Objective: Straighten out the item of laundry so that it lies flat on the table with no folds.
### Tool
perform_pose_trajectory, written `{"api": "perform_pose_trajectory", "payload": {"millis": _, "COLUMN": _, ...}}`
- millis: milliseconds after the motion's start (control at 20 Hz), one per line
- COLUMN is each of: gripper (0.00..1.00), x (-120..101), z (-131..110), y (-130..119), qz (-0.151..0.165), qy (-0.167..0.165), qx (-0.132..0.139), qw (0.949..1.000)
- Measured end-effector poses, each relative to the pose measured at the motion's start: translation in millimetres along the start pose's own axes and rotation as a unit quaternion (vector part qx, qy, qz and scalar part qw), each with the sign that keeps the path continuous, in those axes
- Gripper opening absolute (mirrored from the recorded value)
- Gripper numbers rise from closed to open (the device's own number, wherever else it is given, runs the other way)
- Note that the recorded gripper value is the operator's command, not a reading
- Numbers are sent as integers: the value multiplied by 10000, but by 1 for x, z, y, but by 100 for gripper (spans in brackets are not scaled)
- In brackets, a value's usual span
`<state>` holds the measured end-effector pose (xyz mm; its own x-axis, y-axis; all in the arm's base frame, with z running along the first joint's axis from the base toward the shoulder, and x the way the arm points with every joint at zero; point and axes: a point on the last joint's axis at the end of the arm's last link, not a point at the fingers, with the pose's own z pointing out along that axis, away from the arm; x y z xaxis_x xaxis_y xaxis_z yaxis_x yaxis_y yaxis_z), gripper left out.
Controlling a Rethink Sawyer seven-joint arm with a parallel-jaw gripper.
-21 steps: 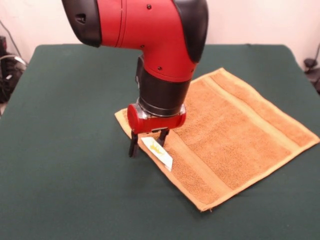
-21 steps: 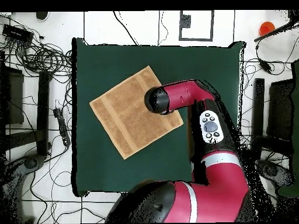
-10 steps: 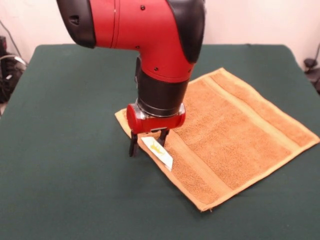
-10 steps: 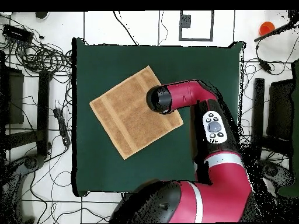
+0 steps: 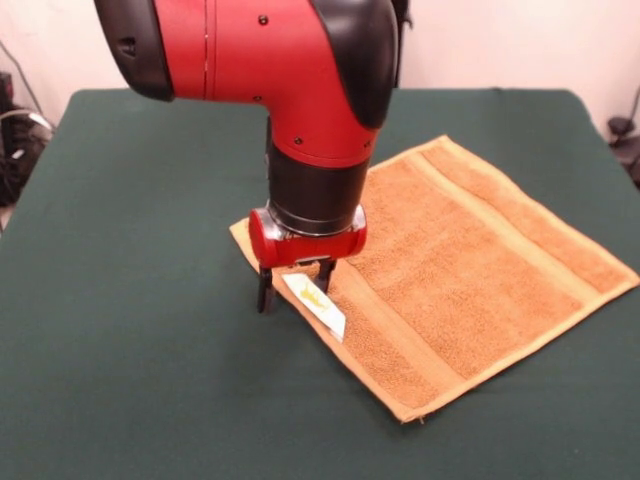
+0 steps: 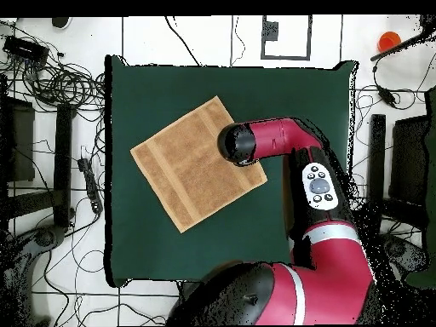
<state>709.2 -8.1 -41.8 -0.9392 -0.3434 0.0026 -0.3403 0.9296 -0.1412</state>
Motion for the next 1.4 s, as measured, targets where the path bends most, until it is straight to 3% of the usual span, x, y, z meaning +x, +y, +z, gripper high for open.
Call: {"api": "perform_pose_trajectory", "payload": {"millis": 1400, "gripper": 100, "x": 2, "z": -2, "y": 7, "qz": 110, "qy": 221, "qx": -190, "qw": 9995}}
